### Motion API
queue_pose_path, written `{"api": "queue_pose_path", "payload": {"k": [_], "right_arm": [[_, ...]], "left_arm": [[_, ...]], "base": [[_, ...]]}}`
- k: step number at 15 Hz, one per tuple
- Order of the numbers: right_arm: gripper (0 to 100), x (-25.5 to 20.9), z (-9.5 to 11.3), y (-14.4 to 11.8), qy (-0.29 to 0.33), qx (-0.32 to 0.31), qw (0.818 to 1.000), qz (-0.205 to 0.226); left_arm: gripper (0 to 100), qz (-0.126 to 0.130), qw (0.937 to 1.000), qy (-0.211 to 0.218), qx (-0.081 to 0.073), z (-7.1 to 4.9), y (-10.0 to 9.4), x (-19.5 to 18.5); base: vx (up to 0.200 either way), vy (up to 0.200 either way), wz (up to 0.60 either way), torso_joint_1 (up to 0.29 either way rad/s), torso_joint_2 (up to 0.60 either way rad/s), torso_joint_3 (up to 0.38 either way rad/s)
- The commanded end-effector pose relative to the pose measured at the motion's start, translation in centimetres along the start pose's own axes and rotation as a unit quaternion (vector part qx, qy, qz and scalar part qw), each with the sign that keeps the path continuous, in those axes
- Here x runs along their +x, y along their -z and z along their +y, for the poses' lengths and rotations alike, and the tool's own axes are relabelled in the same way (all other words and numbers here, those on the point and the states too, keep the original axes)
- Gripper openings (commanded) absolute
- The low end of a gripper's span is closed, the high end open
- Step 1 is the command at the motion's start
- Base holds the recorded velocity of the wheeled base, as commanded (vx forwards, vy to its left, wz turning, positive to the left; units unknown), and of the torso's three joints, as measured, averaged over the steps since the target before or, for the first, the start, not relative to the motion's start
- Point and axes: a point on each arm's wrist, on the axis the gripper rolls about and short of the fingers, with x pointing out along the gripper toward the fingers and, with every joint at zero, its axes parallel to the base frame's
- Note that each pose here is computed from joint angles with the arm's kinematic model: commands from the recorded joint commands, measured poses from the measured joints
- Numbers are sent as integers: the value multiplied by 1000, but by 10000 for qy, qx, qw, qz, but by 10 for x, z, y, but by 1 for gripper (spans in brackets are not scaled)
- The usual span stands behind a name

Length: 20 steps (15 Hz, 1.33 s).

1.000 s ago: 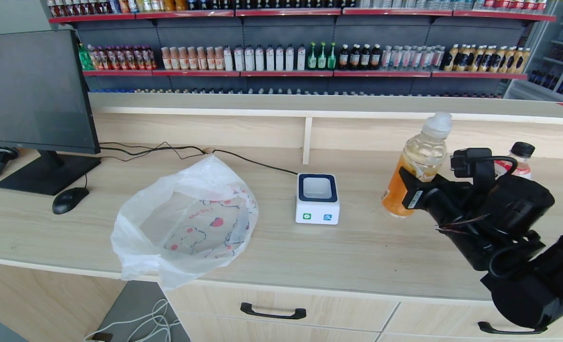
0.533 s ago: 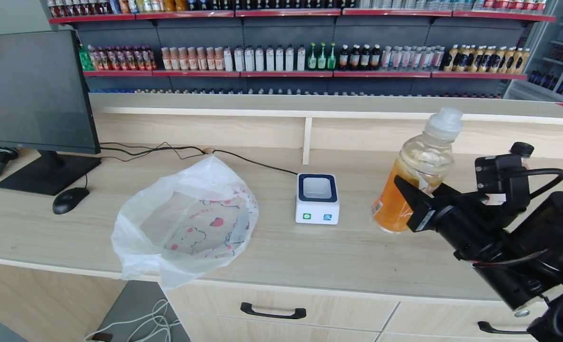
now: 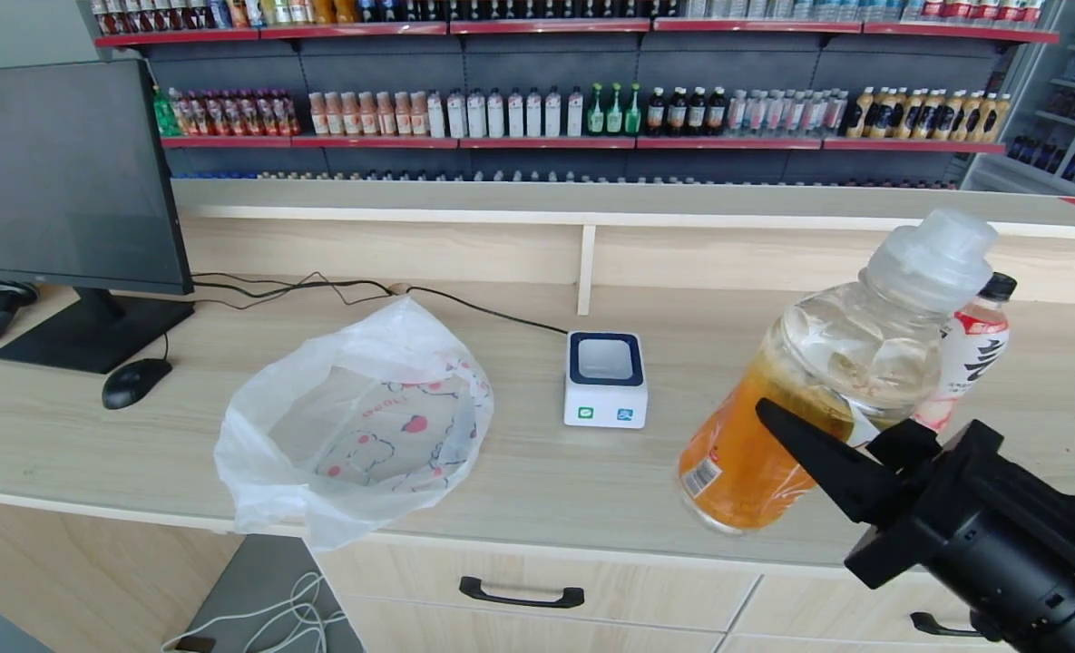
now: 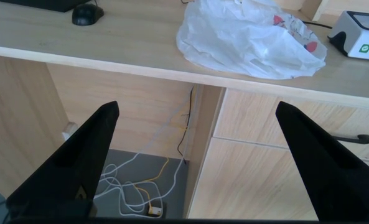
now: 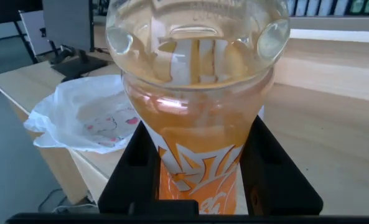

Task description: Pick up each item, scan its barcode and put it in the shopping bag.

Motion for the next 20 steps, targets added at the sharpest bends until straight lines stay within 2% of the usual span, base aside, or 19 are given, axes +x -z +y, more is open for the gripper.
{"api": "queue_pose_path", "payload": {"k": [1, 5, 9, 11, 15, 18, 20], "right_arm": [[0, -5, 4, -7, -258, 115, 9995, -142], [0, -1, 9, 1, -937, 1117, 9892, 128], [0, 13, 18, 0, -1230, 2468, 9609, 243], [0, 14, 22, 2, -1295, 2706, 9534, 321], [0, 19, 52, -14, -2014, 3590, 9109, 277], [0, 28, 58, -26, -2175, 4138, 8839, 127], [0, 28, 58, -26, -2173, 4280, 8771, 162]], "left_arm": [[100, -10, 10000, -1, 1, 0, 0, 0], [100, 13, 10000, -2, 1, 0, 0, 0], [100, -2, 10000, -1, 1, 0, 0, 0], [100, -2, 10000, -1, 1, 0, 0, 0], [100, -2, 10000, -1, 1, 0, 0, 0], [100, -10, 10000, -1, 1, 0, 0, 0], [100, -10, 10000, -1, 1, 0, 0, 0]], "base": [[0, 0, 0, 0, 0, 0], [0, 0, 0, 0, 0, 0], [0, 0, 0, 0, 0, 0], [0, 0, 0, 0, 0, 0], [0, 0, 0, 0, 0, 0], [0, 0, 0, 0, 0, 0], [0, 0, 0, 0, 0, 0]]}}
